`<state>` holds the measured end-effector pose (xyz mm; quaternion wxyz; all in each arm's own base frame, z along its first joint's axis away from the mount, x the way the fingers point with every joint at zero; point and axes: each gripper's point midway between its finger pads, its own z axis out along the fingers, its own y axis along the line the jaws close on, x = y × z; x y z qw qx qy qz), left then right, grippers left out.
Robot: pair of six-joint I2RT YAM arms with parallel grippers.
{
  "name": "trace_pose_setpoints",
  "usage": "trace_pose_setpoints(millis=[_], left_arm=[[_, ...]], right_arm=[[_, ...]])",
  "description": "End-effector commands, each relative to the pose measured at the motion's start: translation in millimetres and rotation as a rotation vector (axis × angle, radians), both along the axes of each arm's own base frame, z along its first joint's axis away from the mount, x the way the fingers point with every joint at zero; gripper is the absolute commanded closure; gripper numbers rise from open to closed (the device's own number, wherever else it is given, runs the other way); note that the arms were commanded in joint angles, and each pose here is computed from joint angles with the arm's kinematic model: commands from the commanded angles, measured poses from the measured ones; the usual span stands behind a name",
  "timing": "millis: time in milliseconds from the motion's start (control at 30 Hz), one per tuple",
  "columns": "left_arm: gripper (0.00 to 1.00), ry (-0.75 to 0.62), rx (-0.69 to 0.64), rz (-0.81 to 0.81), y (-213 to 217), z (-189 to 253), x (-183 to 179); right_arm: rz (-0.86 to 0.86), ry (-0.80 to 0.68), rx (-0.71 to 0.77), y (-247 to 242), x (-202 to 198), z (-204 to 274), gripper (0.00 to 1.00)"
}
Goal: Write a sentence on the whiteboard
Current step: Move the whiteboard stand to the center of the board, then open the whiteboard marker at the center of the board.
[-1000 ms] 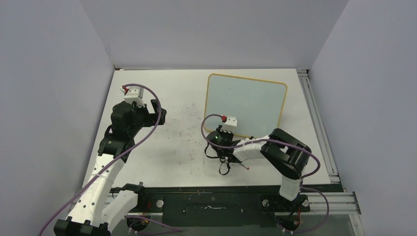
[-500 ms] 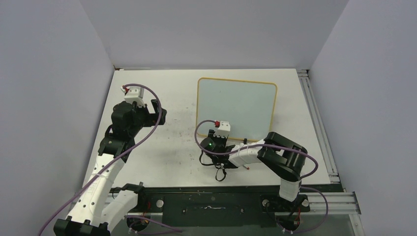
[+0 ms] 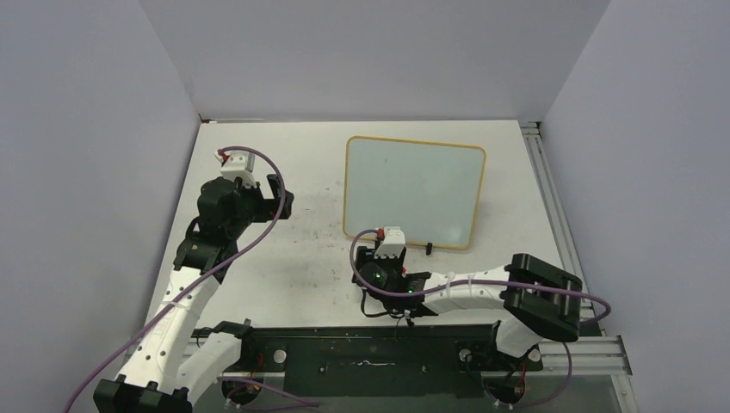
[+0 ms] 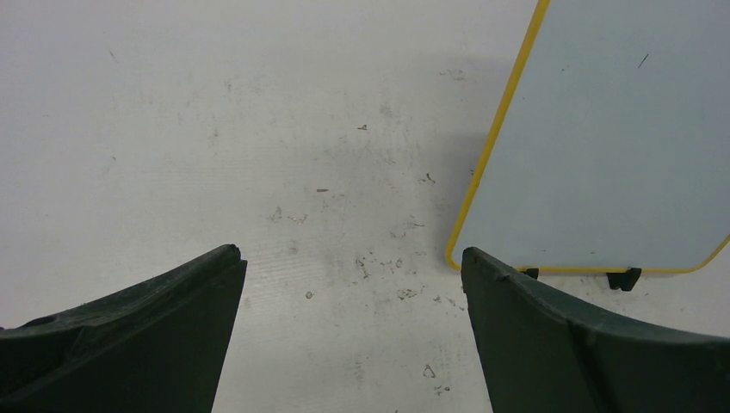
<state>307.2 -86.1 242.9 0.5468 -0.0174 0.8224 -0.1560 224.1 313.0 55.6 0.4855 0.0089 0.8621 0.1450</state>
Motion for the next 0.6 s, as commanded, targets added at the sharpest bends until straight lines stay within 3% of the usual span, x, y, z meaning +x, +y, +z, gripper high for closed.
trace_pose_setpoints(millis=[0, 233, 567], left_arm=[[0.04, -0.04, -0.002, -0.016, -3.8, 10.4, 2.8], [0.04, -0.051, -0.004, -0.038, -8.2, 12.2, 0.5], [0.04, -0.03, 0.002, -0.042, -9.7, 6.3, 2.7]], right_arm=[[0.036, 0.027, -0.017, -20.1, -13.9, 15.2, 0.35], [0.13, 0.209, -0.2, -77.4, -26.9, 13.7, 0.36], [0.12, 0.408, -0.183, -132.3, -14.2, -4.4, 0.33]])
